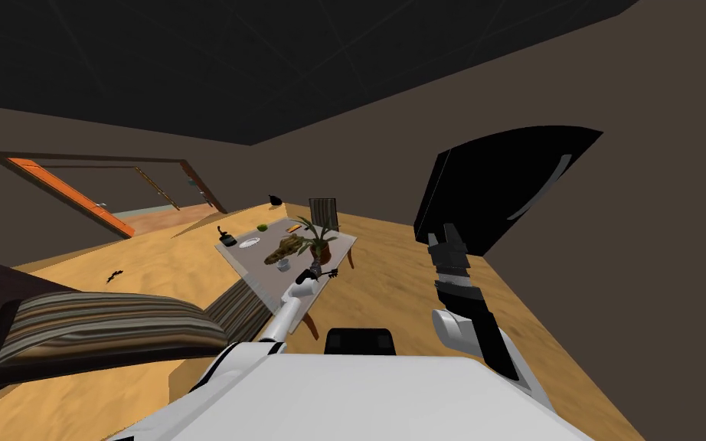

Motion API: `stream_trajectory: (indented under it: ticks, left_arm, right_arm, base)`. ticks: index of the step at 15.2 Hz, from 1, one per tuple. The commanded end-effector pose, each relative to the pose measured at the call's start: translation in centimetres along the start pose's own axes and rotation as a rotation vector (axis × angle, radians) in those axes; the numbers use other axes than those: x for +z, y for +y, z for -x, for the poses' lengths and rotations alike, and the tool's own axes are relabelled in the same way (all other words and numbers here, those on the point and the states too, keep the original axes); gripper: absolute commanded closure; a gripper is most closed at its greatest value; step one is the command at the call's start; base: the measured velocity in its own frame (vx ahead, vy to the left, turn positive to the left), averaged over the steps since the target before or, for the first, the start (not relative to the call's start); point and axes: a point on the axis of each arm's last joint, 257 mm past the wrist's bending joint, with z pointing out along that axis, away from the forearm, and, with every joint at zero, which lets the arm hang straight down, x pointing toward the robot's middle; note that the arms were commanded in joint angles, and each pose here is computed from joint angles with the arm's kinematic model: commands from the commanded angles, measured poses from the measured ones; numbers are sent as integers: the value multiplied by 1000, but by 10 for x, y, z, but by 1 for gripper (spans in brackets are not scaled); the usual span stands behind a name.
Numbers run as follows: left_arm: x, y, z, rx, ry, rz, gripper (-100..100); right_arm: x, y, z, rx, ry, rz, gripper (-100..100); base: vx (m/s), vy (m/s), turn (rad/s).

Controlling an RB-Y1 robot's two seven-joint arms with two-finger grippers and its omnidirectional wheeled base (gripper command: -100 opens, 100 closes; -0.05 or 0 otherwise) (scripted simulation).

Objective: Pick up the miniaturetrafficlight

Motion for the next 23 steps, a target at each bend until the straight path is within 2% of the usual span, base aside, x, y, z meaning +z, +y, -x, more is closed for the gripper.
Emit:
stream_trajectory:
  ticks: [1, 3, 4, 5, 8, 10, 14, 19, 21, 23]
  left_arm:
    - [4, 13, -3, -8, 0, 49, -100]
    - [5, 33, -1, -15, -5, 105, -100]
    - [5, 37, 0, -15, -7, 113, -100]
    - [6, 49, -1, -21, -10, 152, -100]
    - [6, 62, 0, -27, -13, 191, -100]
    - [4, 85, 1, -37, -21, 261, -100]
    - [-2, 115, 6, -51, -34, 349, -100]
    - [-6, 125, 8, -55, -40, 375, -100]
    - [-12, 143, 13, -62, -51, 421, -100]
    - [-16, 151, 15, -66, -56, 440, -100]
  right_arm:
    - [0, 0, 0, 0, 0, 0, 0]
    - [0, 0, 0, 0, 0, 0, 0]
    - [0, 0, 0, 0, 0, 0, 0]
    - [0, 0, 0, 0, 0, 0, 0]
    - [0, 0, 0, 0, 0, 0, 0]
    - [0, 0, 0, 0, 0, 0, 0]
    - [0, 0, 0, 0, 0, 0, 0]
    - [0, 0, 0, 0, 0, 0, 0]
    - [0, 0, 0, 0, 0, 0, 0]
    - [0, 0, 0, 0, 0, 0, 0]
  base:
    - [52, 8, -53]
    - [49, 10, -59]
    - [49, 12, -50]
    - [45, 17, -58]
    - [50, 21, -41]
    - [67, 18, -58]
    - [75, 29, -48]
    - [45, 15, -15]
    - [43, 11, -34]
    - [60, 15, -19]
